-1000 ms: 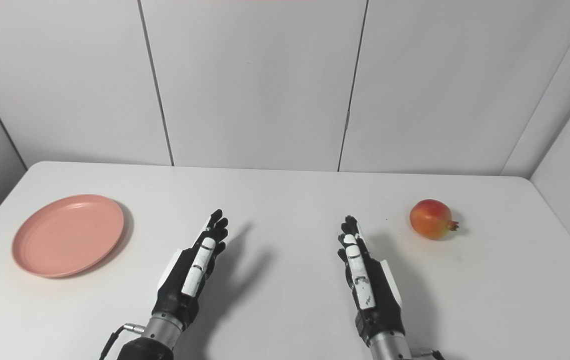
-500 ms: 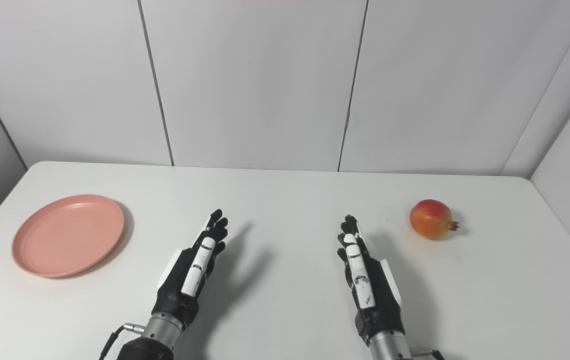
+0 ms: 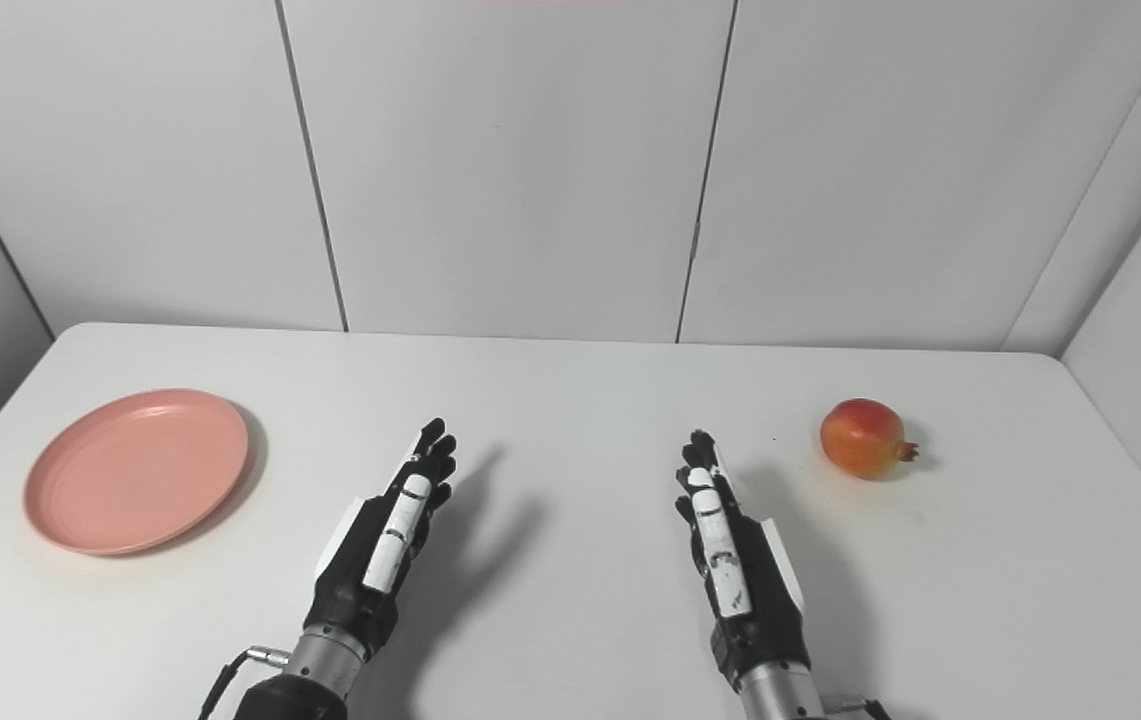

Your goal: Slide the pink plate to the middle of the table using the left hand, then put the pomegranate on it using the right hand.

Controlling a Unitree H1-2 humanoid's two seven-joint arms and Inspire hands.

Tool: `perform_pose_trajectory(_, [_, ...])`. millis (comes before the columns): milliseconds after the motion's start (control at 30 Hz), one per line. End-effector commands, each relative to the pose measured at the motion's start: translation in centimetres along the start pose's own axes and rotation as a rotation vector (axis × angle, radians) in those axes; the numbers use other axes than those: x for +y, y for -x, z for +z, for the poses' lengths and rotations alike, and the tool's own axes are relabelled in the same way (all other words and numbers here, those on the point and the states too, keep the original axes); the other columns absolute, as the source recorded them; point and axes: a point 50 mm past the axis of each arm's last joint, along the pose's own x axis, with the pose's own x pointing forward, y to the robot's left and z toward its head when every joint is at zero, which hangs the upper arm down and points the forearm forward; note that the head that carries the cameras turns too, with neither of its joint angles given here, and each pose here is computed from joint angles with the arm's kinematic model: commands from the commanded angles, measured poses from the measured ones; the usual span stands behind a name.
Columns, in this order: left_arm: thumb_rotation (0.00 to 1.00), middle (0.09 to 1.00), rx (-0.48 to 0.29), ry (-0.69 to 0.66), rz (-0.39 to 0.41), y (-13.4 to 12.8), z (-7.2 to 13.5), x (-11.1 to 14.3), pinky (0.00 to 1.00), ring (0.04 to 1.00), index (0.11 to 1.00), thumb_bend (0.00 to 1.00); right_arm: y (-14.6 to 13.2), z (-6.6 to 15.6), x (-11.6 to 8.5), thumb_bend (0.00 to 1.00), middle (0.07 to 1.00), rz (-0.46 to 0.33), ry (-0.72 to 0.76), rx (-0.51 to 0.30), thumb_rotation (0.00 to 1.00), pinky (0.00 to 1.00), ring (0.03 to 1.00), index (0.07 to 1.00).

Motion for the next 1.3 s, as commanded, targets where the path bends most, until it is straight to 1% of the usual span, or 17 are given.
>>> perform_pose_trajectory(0, [1.0,1.0,-0.07,0.001,-0.022,-0.95,1.66,-0.45,1.0,1.0,1.0,0.45,-0.74,1.47,0.3,0.35,1.0,0.019,-0.001,-0.075,1.0,1.0,0.997,1.0])
perform_pose_trajectory(733, [1.0,1.0,-0.07,0.0,-0.023,-0.99,1.66,-0.53,1.0,1.0,1.0,0.45,-0.8,1.44,0.31,0.34,1.0,0.019,-0.002,-0.076,1.0,1.0,0.998,1.0])
perform_pose_trajectory(1267, [1.0,1.0,-0.074,-0.003,-0.025,-1.03,1.58,-0.48,1.0,1.0,1.0,0.47,-0.88,1.35,0.34,0.34,1.0,0.02,-0.002,-0.078,1.0,1.0,0.996,1.0])
